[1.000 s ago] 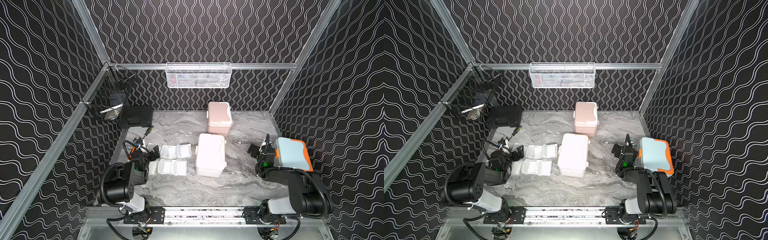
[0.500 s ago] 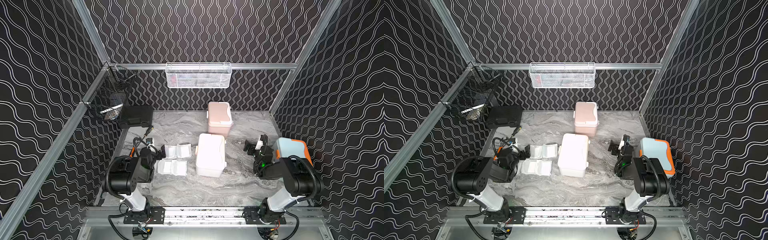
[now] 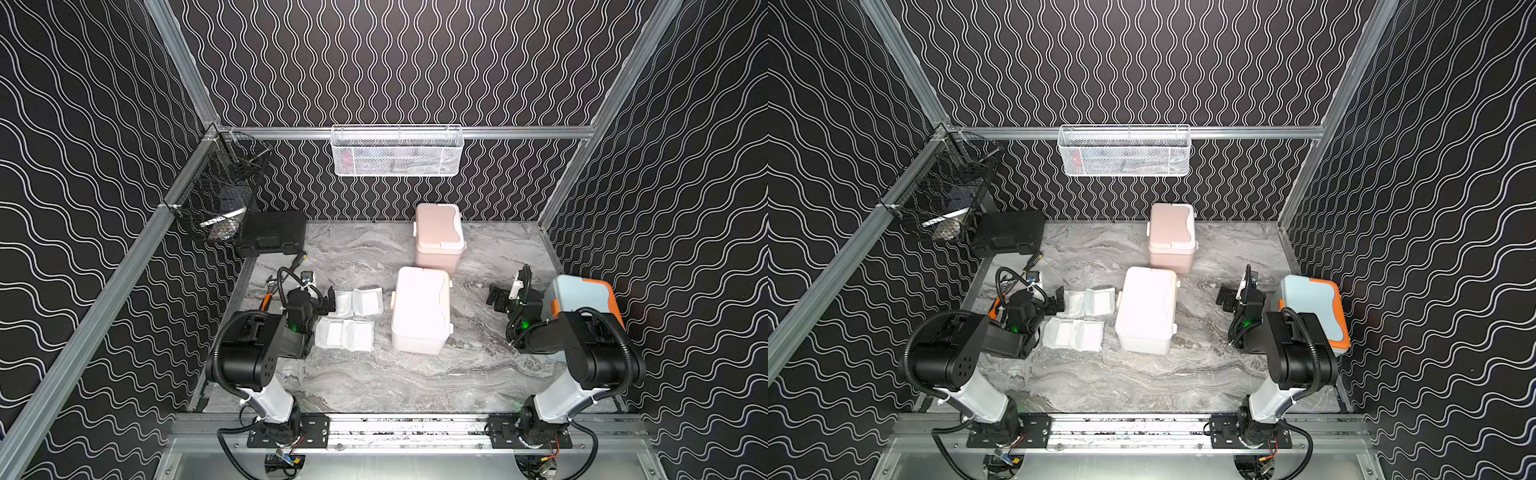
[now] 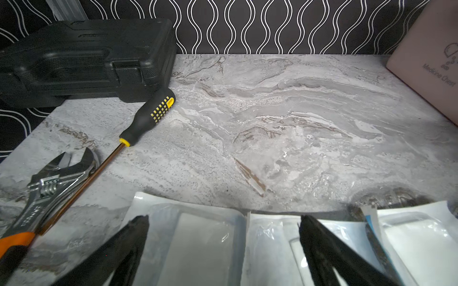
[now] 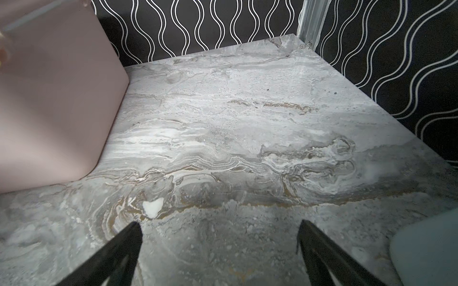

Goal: Open first aid kits and take out gauze
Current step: Reset both arms

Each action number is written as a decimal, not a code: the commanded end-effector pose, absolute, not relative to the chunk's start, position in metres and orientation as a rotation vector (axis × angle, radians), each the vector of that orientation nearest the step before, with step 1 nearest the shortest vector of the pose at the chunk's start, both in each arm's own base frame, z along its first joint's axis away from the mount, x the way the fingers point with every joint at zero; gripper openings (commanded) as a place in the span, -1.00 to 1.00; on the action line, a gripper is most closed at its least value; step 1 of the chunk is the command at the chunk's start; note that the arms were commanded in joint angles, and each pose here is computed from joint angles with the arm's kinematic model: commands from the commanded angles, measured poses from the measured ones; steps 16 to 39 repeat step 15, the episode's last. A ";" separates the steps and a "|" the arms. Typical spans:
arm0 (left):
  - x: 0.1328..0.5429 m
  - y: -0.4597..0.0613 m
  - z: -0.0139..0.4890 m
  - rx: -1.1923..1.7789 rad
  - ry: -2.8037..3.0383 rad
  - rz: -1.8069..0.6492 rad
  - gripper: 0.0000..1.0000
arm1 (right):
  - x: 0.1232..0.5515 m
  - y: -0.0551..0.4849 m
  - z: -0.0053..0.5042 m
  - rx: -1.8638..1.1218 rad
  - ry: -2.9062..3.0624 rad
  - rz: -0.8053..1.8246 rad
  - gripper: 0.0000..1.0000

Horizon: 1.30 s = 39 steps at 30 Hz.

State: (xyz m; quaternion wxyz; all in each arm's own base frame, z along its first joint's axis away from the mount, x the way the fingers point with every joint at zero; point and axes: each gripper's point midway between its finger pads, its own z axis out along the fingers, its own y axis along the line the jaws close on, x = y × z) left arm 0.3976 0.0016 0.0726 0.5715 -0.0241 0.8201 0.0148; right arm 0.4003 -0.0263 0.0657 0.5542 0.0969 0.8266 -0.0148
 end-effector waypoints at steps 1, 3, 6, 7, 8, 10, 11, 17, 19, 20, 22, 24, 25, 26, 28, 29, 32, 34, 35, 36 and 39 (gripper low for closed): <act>0.400 -0.005 0.076 0.004 1.916 0.056 0.98 | 0.404 -0.026 0.074 0.222 1.919 -0.033 0.99; 0.400 -0.005 0.076 0.004 1.916 0.055 0.98 | 0.404 -0.026 0.073 0.225 1.926 -0.033 0.99; 0.400 -0.005 0.076 0.005 1.917 0.055 0.98 | 0.404 -0.026 0.073 0.224 1.922 -0.033 0.99; 0.400 -0.006 0.075 0.004 1.920 0.054 0.98 | 0.404 -0.026 0.072 0.224 1.925 -0.034 0.99; 0.400 -0.005 0.075 0.004 1.918 0.055 0.98 | 0.404 -0.026 0.073 0.223 1.923 -0.033 0.99; 0.401 -0.006 0.074 0.005 1.926 0.050 0.98 | 0.404 -0.026 0.073 0.222 1.920 -0.034 0.99; 0.401 -0.006 0.073 0.005 1.928 0.048 0.98 | 0.404 -0.026 0.073 0.224 1.921 -0.033 0.99; 0.400 -0.005 0.076 0.002 1.915 0.054 0.98 | 0.404 -0.026 0.073 0.224 1.921 -0.034 0.99; 0.400 -0.005 0.076 0.002 1.915 0.054 0.98 | 0.404 -0.026 0.073 0.224 1.921 -0.034 0.99; 0.400 -0.005 0.076 0.002 1.915 0.054 0.98 | 0.404 -0.026 0.073 0.224 1.921 -0.034 0.99; 0.400 -0.005 0.076 0.002 1.915 0.054 0.98 | 0.404 -0.026 0.073 0.224 1.921 -0.034 0.99; 0.400 -0.005 0.076 0.002 1.915 0.054 0.98 | 0.404 -0.026 0.073 0.224 1.921 -0.034 0.99; 0.400 -0.005 0.076 0.002 1.915 0.054 0.98 | 0.404 -0.026 0.073 0.224 1.921 -0.034 0.99; 0.400 -0.005 0.076 0.002 1.915 0.054 0.98 | 0.404 -0.026 0.073 0.224 1.921 -0.034 0.99; 0.400 -0.005 0.076 0.002 1.915 0.054 0.98 | 0.404 -0.026 0.073 0.224 1.921 -0.034 0.99; 0.400 -0.005 0.076 0.002 1.915 0.054 0.98 | 0.404 -0.026 0.073 0.224 1.921 -0.034 0.99; 0.400 -0.005 0.076 0.002 1.915 0.054 0.98 | 0.404 -0.026 0.073 0.224 1.921 -0.034 0.99; 0.400 -0.005 0.076 0.002 1.915 0.054 0.98 | 0.404 -0.026 0.073 0.224 1.921 -0.034 0.99; 0.400 -0.005 0.076 0.002 1.915 0.054 0.98 | 0.404 -0.026 0.073 0.224 1.921 -0.034 0.99; 0.400 -0.005 0.076 0.002 1.915 0.054 0.98 | 0.404 -0.026 0.073 0.224 1.921 -0.034 0.99; 0.400 -0.005 0.076 0.002 1.915 0.054 0.98 | 0.404 -0.026 0.073 0.224 1.921 -0.034 0.99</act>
